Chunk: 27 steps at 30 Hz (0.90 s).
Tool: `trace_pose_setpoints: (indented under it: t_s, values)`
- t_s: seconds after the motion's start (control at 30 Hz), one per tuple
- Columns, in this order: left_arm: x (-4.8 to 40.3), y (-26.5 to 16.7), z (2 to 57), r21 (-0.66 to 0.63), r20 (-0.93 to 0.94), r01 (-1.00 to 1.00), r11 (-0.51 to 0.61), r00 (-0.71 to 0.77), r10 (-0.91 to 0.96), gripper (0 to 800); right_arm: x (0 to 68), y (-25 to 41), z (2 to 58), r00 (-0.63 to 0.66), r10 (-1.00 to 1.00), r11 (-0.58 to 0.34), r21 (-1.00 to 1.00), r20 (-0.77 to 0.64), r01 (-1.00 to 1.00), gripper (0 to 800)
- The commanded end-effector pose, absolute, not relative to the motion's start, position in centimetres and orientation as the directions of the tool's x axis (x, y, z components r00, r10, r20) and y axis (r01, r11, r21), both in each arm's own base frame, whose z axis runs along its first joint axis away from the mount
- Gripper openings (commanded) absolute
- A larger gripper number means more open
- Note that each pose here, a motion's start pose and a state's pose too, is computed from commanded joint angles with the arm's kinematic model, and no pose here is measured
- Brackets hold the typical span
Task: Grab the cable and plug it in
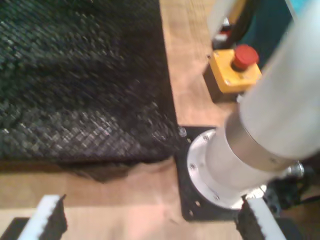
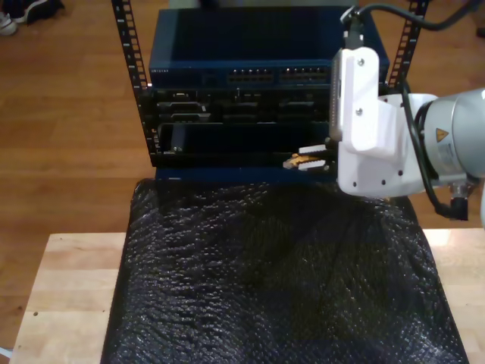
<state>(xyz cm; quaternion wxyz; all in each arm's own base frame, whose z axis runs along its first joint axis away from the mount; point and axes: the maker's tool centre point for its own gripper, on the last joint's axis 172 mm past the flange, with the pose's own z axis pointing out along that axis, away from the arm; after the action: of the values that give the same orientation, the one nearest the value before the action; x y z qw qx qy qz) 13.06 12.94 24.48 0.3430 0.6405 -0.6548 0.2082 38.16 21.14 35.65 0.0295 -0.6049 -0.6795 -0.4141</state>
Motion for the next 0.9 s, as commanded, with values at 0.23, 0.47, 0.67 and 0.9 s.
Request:
trace_pose_setpoints:
  t_s: [0.23,0.47,0.67,0.9]
  values:
    - [6.7,12.0,20.8,0.196,0.700,-0.964,0.179,0.010,-0.714,799,38.1,20.8,34.7,-0.250,0.802,-0.080,0.513,0.542,0.855,2]
    - [3.1,11.4,16.7,0.181,0.690,-0.968,0.172,0.000,-0.724,799,38.1,20.7,34.2,-0.243,0.804,-0.079,0.504,0.542,0.860,2]
    - [2.6,11.4,13.7,0.156,0.632,-0.973,0.168,-0.033,-0.775,799,37.9,20.8,33.9,-0.243,0.804,-0.074,0.497,0.543,0.865,2]
    - [2.1,10.8,11.9,0.157,0.611,-0.972,0.173,-0.042,-0.790,799,38.0,20.1,33.7,-0.227,0.807,-0.084,0.487,0.545,0.870,2]
